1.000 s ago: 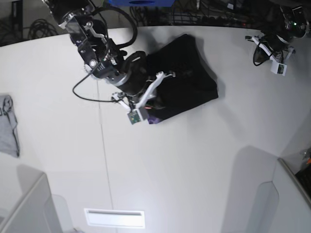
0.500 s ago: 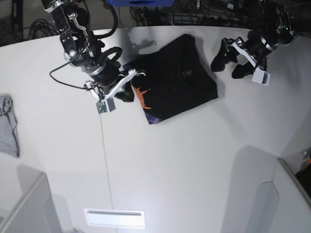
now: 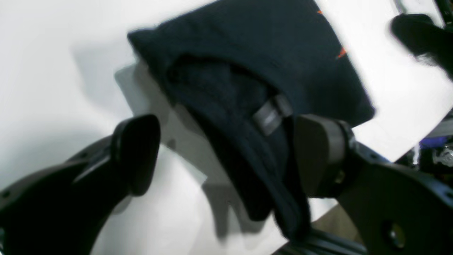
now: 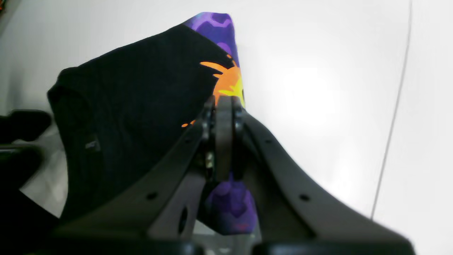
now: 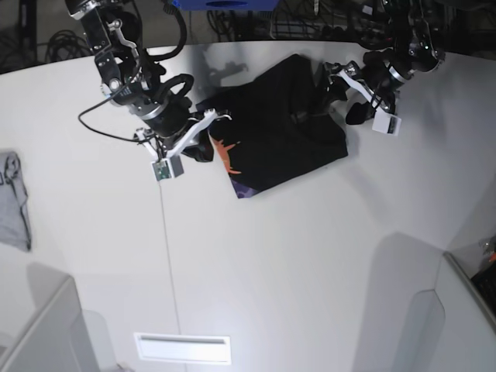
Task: Fold the T-shirt properly
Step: 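Grasp the bundle edge with the left gripper and rotate it upright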
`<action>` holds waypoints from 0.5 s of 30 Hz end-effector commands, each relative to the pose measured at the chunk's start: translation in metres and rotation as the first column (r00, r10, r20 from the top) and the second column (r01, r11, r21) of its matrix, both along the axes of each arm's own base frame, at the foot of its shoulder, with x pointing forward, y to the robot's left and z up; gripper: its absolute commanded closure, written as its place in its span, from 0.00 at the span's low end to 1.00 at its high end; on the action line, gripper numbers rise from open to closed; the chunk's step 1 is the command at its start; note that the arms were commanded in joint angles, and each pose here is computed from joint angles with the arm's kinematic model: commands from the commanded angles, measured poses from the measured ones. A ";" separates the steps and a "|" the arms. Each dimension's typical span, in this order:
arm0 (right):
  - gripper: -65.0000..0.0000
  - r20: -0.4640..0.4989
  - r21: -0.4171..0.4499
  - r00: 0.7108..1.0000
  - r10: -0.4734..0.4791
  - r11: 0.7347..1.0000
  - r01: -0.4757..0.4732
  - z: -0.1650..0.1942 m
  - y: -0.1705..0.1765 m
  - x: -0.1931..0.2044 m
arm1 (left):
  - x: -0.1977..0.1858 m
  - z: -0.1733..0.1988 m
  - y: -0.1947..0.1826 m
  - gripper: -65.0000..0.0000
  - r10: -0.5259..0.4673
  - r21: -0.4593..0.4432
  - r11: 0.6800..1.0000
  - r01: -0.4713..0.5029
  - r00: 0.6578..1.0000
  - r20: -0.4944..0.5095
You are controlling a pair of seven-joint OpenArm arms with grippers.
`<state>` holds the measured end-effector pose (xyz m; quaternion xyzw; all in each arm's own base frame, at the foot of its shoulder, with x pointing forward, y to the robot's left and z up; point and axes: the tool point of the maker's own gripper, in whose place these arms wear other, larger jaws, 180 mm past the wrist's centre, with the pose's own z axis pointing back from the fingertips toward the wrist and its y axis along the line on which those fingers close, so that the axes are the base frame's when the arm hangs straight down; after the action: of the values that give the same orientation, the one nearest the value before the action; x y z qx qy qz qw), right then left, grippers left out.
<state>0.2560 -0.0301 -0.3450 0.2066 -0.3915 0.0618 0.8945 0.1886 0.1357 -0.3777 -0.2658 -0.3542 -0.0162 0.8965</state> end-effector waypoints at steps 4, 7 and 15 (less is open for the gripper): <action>1.00 0.048 0.018 0.999 0.003 1.000 -0.003 0.013 0.002 0.006 | 0.001 -0.017 0.006 0.12 0.072 -0.017 0.997 -0.073 0.996 -0.056; 1.00 0.048 0.018 0.999 0.003 1.000 -0.003 0.013 0.002 0.006 | 0.005 -0.028 0.005 0.12 0.115 -0.037 0.992 -0.119 0.988 -0.102; 1.00 0.033 0.015 0.999 -0.004 1.000 0.003 0.009 0.000 0.002 | 0.013 -0.039 -0.023 0.12 0.048 -0.081 0.995 -0.059 0.991 -0.127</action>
<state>0.2526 -0.0307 -0.3475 0.2071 -0.3881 0.0572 0.8962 0.2036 0.1117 -0.4143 -0.2994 -0.3138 0.0452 0.8999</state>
